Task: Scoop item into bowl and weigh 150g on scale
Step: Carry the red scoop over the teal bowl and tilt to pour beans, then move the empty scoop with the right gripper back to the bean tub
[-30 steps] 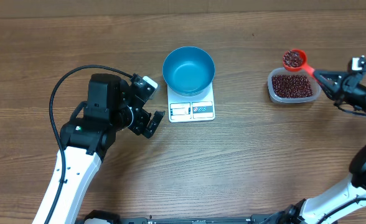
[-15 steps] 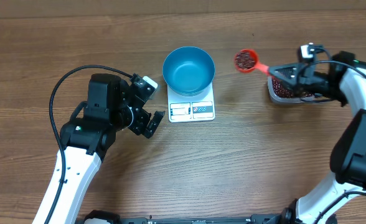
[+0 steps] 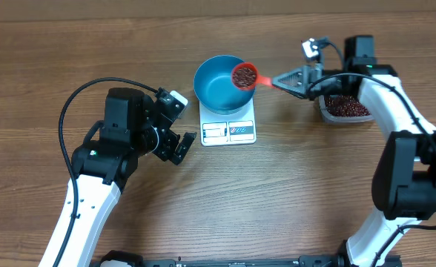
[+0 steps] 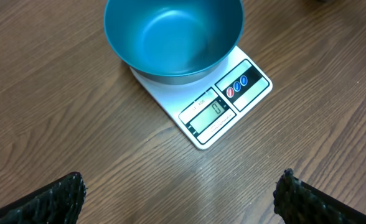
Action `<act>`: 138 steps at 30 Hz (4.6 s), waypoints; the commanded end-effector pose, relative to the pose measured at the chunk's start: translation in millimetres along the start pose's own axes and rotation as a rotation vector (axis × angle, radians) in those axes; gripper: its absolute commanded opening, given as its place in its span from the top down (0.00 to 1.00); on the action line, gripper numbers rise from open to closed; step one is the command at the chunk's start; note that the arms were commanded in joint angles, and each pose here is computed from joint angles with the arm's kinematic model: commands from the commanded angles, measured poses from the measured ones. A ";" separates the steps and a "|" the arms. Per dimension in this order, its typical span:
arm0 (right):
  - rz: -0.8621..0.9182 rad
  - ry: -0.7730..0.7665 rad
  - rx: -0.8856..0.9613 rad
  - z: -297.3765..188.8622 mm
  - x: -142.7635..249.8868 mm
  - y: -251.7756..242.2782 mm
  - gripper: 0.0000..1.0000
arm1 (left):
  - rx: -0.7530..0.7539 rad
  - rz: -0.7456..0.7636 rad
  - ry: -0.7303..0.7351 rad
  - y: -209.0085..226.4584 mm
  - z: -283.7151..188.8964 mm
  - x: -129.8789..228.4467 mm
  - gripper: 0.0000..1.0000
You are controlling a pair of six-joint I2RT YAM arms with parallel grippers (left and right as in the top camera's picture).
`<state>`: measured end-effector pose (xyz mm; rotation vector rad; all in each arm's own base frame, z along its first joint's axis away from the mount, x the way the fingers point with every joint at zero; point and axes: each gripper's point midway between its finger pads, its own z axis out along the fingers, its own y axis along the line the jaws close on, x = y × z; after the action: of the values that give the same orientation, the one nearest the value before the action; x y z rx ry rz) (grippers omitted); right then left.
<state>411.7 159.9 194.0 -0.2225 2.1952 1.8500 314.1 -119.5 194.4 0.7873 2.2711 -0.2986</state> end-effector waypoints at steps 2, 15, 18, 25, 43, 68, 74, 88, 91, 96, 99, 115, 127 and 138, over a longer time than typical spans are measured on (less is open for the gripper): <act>0.122 0.003 0.074 27.1 -9.9 -2.6 0.96 | -0.013 -0.010 -0.006 4.0 -1.3 -4.3 0.01; -0.023 -0.013 0.453 67.8 -19.0 -15.2 0.96 | -0.013 -0.010 -0.006 4.0 -1.3 -4.3 0.01; -0.074 -0.010 0.558 71.0 -20.3 -18.0 0.96 | -0.013 -0.010 -0.006 4.0 -1.3 -4.3 0.00; -0.161 -0.038 0.704 75.0 -32.0 -12.6 0.96 | -0.013 -0.010 -0.006 4.0 -1.3 -4.3 0.01; -0.159 0.017 0.830 61.4 -17.7 -27.4 0.96 | -0.013 -0.010 -0.006 4.0 -1.3 -4.3 0.00; -0.245 -0.016 0.952 41.5 -36.2 -18.0 0.96 | -0.013 -0.010 -0.006 4.0 -1.3 -4.2 0.01; -0.276 -0.017 0.994 35.6 -40.6 -13.0 0.96 | -0.013 -0.010 -0.006 4.0 -1.3 -4.3 0.00; -0.407 0.040 1.147 59.7 -24.8 -3.4 0.96 | -0.013 -0.010 -0.006 4.0 -1.3 -4.3 0.01; -0.439 0.047 1.208 62.6 -20.7 -2.6 0.96 | -0.013 -0.010 -0.006 4.1 -1.4 -4.3 0.00; -0.508 0.040 1.300 69.6 -16.8 2.7 0.96 | -0.013 -0.010 -0.006 4.0 -1.3 -4.3 0.00; -0.541 0.030 1.330 72.2 -15.3 9.0 0.96 | -0.013 -0.010 -0.006 4.0 -1.3 -4.2 0.00; -0.545 -0.072 1.018 47.9 -21.9 92.1 0.96 | -0.013 -0.010 -0.006 4.1 -1.4 -4.3 0.01; -0.543 -0.081 1.011 34.1 -27.2 92.3 0.96 | -0.012 -0.010 -0.006 3.9 -1.3 -4.3 0.01; -0.652 -0.013 1.204 44.3 -18.5 76.6 0.96 | -0.013 -0.010 -0.006 4.0 -1.3 -4.3 0.01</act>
<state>408.1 214.0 261.8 -0.4994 2.4229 0.2222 313.9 -119.4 194.2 0.7874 2.2719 -0.2988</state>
